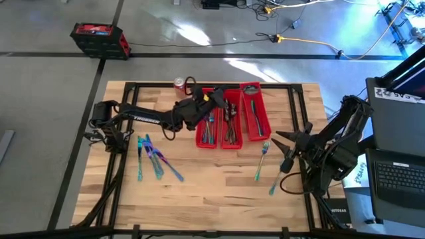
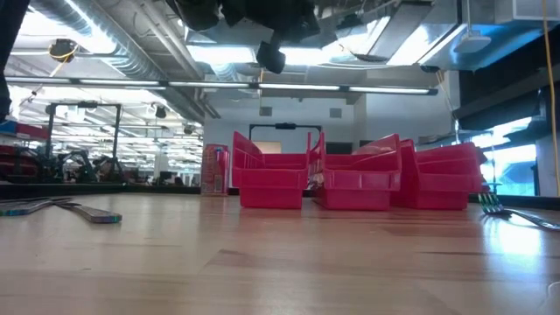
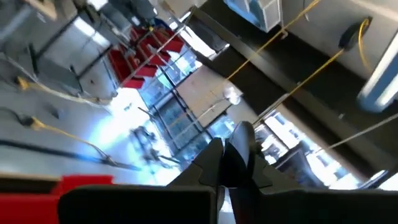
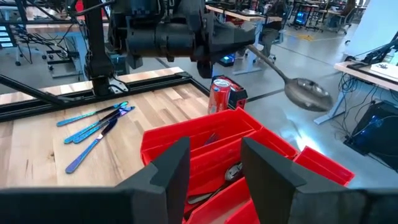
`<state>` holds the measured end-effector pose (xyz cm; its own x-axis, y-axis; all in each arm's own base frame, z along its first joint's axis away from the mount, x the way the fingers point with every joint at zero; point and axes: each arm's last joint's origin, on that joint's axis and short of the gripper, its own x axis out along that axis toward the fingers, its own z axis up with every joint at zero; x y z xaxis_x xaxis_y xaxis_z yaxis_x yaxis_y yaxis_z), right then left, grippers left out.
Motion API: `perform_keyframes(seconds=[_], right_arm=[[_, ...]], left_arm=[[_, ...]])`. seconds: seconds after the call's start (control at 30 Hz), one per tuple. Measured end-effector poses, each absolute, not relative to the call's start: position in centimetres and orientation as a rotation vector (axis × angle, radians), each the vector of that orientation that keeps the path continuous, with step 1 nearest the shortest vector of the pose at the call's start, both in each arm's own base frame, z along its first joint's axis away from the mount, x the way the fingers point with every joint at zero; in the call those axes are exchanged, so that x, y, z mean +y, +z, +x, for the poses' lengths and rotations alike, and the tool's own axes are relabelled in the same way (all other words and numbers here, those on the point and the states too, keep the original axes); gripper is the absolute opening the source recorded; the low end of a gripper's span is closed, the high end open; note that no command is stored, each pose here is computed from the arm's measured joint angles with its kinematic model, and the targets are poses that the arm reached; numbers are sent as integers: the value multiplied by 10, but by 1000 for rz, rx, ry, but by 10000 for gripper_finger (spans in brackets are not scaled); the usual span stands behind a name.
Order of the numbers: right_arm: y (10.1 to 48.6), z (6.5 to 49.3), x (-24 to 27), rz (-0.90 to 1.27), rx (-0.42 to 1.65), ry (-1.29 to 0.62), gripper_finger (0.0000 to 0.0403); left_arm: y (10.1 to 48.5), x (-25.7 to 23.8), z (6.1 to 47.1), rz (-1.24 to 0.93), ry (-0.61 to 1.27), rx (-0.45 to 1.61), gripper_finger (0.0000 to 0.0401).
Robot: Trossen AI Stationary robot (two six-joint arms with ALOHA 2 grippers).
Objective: Sort silverware
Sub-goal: Put the black spoon into the center red bin
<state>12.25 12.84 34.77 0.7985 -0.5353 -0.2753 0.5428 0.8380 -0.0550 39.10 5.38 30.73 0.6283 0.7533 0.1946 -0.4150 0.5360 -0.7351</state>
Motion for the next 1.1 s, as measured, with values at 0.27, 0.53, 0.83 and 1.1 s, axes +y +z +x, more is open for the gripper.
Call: perform_keyframes(seconds=[0.27,0.53,0.83,1.1], right_arm=[[353,117,122,48,291,-568,127],[353,116,120,24,337,-554,127],[353,114,119,-4,378,-537,127],[357,107,116,1,399,-497,127]], left_arm=[[304,53,399,-522,881,-461,0],[304,38,453,-309,998,-360,0],[316,44,475,-258,1427,-285,0],[304,35,476,-311,1500,-310,0]])
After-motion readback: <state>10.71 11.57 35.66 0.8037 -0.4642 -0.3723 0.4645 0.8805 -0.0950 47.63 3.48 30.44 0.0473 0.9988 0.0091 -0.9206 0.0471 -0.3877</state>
